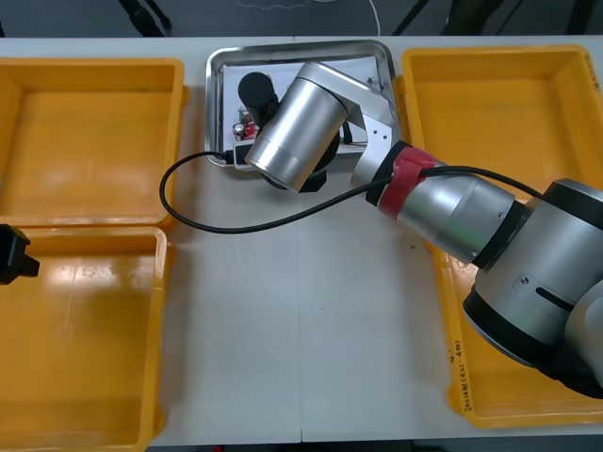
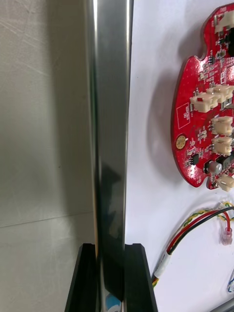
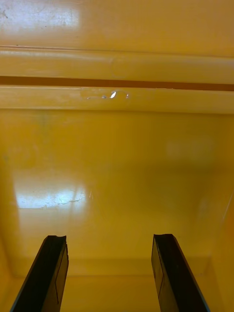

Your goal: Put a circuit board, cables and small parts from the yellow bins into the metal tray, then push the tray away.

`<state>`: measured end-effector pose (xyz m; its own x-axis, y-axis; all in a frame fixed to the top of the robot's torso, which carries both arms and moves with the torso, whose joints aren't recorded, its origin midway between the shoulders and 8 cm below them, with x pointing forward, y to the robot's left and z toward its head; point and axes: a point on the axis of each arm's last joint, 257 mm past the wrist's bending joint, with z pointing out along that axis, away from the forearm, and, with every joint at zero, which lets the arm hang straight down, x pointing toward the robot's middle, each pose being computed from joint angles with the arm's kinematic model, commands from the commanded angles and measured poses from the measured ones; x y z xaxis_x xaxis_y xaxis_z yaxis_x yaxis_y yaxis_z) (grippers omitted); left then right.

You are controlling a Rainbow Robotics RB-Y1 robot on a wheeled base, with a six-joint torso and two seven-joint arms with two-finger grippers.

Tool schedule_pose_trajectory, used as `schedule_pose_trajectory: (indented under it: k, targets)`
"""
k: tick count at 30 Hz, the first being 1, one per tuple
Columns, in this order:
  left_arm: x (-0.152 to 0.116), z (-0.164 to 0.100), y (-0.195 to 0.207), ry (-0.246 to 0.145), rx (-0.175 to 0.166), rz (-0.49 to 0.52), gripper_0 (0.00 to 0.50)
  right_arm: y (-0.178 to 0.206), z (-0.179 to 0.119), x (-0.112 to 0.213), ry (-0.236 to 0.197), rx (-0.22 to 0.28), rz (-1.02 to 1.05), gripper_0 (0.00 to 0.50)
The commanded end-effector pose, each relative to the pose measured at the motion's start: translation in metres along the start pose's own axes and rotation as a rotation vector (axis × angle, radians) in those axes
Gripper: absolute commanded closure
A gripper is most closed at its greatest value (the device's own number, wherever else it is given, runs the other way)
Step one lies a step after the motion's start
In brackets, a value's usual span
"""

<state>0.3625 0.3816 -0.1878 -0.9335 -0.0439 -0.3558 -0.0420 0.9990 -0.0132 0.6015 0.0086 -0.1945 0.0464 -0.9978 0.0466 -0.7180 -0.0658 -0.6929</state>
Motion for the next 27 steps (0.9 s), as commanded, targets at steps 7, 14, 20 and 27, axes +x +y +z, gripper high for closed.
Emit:
schedule_pose_trajectory:
  k: [7, 14, 20, 27]
  targets:
    - [0.002, -0.010, 0.023, 0.000, -0.055, 0.079, 0.000, -0.018, -0.026, -0.023, -0.056, -0.022, 0.018, 0.000]
    - [0.002, -0.010, 0.023, 0.000, -0.055, 0.079, 0.000, -0.007, -0.035, -0.024, -0.091, -0.122, 0.067, 0.000]
    - [0.002, -0.010, 0.023, 0.000, -0.055, 0.079, 0.000, -0.017, -0.062, -0.022, -0.115, -0.172, 0.103, 0.000]
    - [0.002, -0.010, 0.023, 0.000, -0.055, 0.079, 0.000, -0.039, -0.095, -0.010, -0.143, -0.171, 0.137, 0.000]
